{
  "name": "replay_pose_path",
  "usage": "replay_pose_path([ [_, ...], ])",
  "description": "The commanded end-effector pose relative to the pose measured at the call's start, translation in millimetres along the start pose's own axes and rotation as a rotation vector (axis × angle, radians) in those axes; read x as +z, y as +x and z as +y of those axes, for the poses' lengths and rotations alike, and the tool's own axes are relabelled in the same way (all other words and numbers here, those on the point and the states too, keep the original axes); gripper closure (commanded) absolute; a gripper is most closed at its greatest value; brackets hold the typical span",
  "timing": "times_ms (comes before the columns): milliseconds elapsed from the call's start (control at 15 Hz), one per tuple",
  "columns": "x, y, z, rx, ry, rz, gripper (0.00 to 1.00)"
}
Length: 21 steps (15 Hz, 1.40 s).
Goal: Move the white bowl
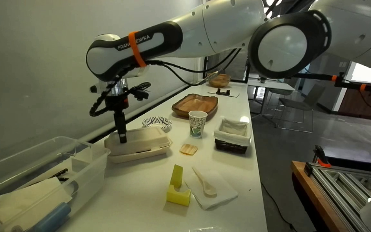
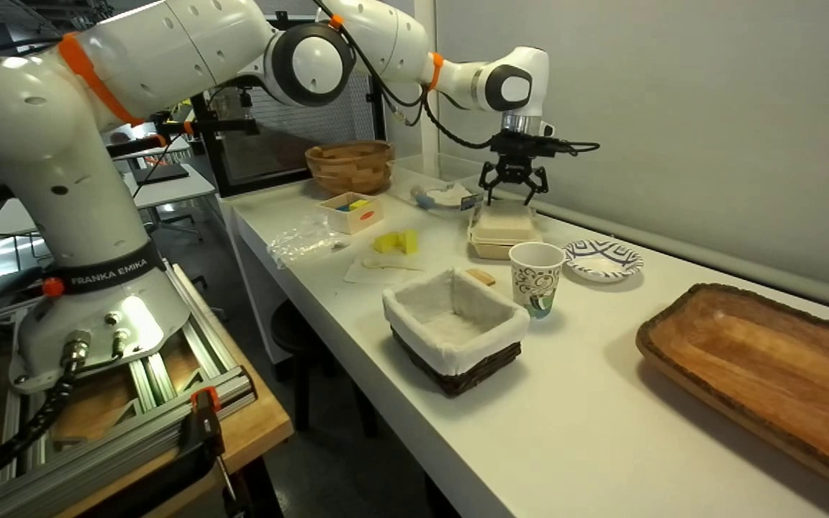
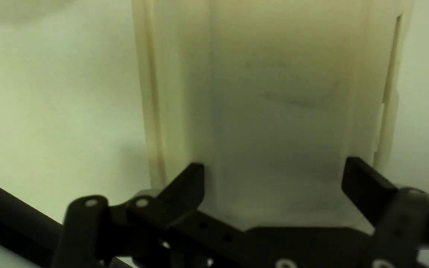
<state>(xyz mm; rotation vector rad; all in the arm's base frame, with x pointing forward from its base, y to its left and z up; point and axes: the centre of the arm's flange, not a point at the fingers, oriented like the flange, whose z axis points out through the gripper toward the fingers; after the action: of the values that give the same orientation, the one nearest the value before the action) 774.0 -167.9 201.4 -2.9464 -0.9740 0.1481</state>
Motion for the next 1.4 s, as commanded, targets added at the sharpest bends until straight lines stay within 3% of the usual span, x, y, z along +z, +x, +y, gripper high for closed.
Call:
replay_pose_path([
  [0,15.6,-23.1,-40.2,-0.183,0.032,-0.056,0.0],
  [533,13.1,-28.8,-69.7,-0.57,0.046,-0.152,0.0],
  [867,7.1,-22.4,-83.1,-0.755,-0.011,-0.289,0.0],
  [933,-0.5,-20.7,-85.2,-0.742,-0.018,-0.3,0.0],
  [1133,-44.2,-14.8,-88.6,-0.605,-0.165,-0.294,0.0],
  [1333,-99.2,-13.3,-90.4,-0.42,-0.171,-0.26,0.0],
])
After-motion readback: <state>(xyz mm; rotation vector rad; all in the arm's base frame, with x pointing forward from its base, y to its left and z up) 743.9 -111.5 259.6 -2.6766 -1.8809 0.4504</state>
